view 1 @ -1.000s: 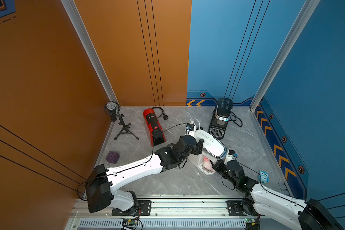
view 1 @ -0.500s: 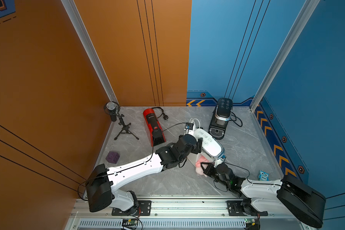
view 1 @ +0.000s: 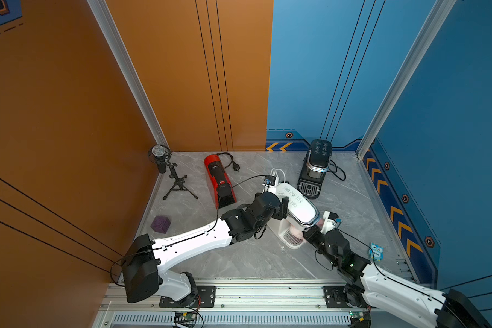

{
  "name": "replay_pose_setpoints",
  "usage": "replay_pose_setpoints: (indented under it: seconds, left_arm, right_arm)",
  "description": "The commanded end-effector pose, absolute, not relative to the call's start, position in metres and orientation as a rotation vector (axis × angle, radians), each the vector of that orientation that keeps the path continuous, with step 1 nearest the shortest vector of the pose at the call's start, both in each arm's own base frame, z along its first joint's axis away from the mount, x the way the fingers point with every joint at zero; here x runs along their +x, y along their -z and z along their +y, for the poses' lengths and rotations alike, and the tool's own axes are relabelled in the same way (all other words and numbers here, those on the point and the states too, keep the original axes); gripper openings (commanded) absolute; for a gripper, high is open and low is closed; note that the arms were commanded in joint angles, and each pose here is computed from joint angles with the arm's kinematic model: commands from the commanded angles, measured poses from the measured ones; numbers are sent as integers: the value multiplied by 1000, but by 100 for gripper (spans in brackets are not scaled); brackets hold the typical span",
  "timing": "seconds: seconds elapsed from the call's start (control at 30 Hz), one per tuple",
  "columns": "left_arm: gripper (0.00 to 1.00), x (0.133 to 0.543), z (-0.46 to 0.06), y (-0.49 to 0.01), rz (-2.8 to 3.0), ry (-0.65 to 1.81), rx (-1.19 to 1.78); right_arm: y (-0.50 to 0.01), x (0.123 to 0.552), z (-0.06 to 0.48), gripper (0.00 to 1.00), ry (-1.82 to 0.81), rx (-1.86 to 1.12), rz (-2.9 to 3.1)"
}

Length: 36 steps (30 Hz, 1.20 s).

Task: Wipe the surface of a coffee machine
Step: Wipe the dirt from the surface of the coffee machine.

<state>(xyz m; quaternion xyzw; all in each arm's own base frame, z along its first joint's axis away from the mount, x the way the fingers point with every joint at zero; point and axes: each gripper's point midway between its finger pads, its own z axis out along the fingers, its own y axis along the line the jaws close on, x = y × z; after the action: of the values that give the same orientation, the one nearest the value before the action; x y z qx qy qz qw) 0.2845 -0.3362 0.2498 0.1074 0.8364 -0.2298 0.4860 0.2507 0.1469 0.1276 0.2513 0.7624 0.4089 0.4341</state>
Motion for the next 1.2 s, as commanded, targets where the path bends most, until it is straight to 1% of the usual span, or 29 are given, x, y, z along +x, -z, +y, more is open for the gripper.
replay_pose_setpoints:
  seconds: [0.0,0.2,0.37,0.53,0.6,0.7,0.73,0.83,0.97,1.1,1.17]
  left_arm:
    - [77,257,-314,-161,2297,355,473]
    - [77,257,-314,-159,2301,352,472]
    - [77,257,-315,-159,2303,359,469]
    - [76,257,-315,-160,2300,358,468]
    - [76,257,-314,-161,2297,359,466]
    - [76,258,-312,-168,2281,362,457]
    - [76,255,-306,-158,2297,340,465]
    - [76,255,-302,-158,2298,340,459]
    - [76,256,-297,-156,2304,337,446]
    - [76,255,-295,-152,2311,330,447]
    - [77,255,-295,-151,2311,334,444]
  right_arm:
    - [-104,244,128,0,-924,643,2020]
    - [-81,247,150,0,-949,620,2090]
    - [-77,250,172,0,-950,560,2120]
    - [-71,242,209,0,-981,468,2167]
    - [-66,234,232,0,-992,401,2201]
    - [-56,229,250,0,-1039,403,2217]
    - [-52,228,251,0,-1041,415,2220]
    - [-42,226,245,0,-1003,443,2236]
    - [-45,225,232,0,-942,468,2237]
    - [-46,223,202,0,-812,519,2267]
    - [-43,224,183,0,-786,561,2271]
